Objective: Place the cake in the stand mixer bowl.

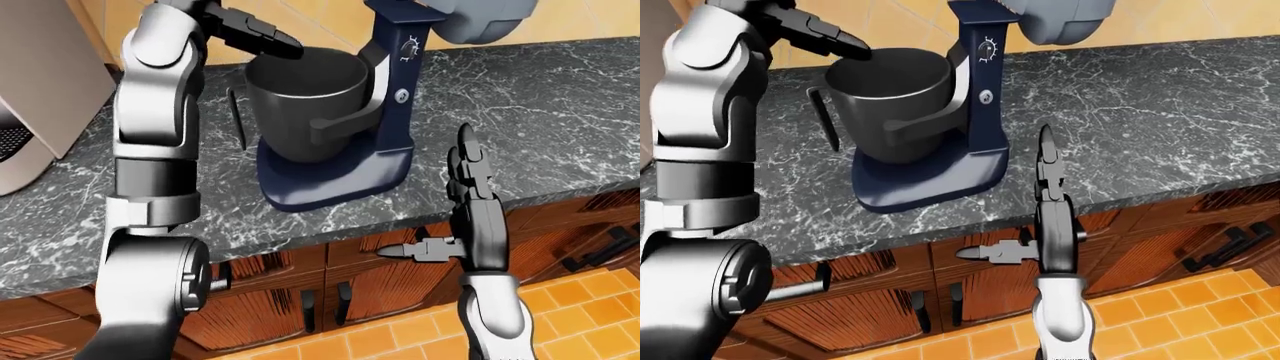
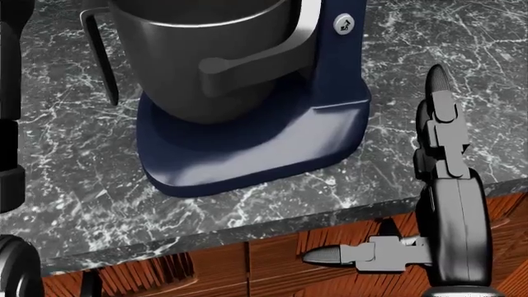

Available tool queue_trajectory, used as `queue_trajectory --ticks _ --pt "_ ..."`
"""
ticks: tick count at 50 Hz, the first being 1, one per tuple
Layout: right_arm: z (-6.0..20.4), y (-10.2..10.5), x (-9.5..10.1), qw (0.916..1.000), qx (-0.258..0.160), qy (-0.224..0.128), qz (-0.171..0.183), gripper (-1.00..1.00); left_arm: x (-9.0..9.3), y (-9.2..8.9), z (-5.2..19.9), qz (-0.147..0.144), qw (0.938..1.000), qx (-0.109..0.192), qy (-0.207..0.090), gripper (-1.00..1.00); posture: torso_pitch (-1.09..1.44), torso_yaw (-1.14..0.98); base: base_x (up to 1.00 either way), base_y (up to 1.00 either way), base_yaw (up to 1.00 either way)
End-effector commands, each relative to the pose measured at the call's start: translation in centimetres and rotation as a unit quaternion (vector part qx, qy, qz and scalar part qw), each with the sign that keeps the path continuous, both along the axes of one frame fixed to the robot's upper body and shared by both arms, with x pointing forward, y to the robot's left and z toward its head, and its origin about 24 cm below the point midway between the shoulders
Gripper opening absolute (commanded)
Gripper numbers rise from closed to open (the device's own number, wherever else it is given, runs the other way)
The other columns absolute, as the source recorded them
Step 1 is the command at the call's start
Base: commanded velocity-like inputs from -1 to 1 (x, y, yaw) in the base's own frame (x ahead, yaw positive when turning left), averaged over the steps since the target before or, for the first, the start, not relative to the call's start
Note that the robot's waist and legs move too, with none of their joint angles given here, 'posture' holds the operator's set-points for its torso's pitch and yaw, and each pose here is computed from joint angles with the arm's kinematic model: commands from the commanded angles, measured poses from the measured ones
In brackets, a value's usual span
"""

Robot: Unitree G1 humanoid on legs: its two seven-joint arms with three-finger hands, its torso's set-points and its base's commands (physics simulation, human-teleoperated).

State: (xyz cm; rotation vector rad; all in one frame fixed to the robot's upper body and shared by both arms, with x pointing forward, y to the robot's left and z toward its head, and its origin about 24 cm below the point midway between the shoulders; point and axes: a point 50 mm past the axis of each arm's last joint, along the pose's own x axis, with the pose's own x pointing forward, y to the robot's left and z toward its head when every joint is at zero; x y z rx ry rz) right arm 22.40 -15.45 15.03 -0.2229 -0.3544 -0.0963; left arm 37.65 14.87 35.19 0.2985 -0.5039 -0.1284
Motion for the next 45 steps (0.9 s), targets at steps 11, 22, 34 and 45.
queue_trajectory --ticks 11,22,34,45 --pt "1.5 0.1 -0.5 0.9992 -0.003 -0.041 0.002 1.0 -1.1 1.7 2.4 0.016 0.9986 0.002 -0.051 1.0 0.0 0.0 0.0 0.0 0.0" --pt "1.5 0.2 -0.4 0.9992 -0.003 -0.039 0.005 1.0 -1.3 4.3 2.9 0.043 0.9975 -0.005 -0.056 1.0 0.0 0.0 0.0 0.0 0.0" --pt "1.4 0.4 -0.3 0.9993 -0.005 -0.037 0.007 1.0 -2.1 7.0 2.7 0.07 0.9957 -0.013 -0.06 1.0 0.0 0.0 0.0 0.0 0.0" --pt "1.4 0.4 -0.3 0.9993 -0.006 -0.037 0.006 1.0 -2.4 8.5 1.6 0.085 0.9949 -0.006 -0.053 1.0 0.0 0.0 0.0 0.0 0.0"
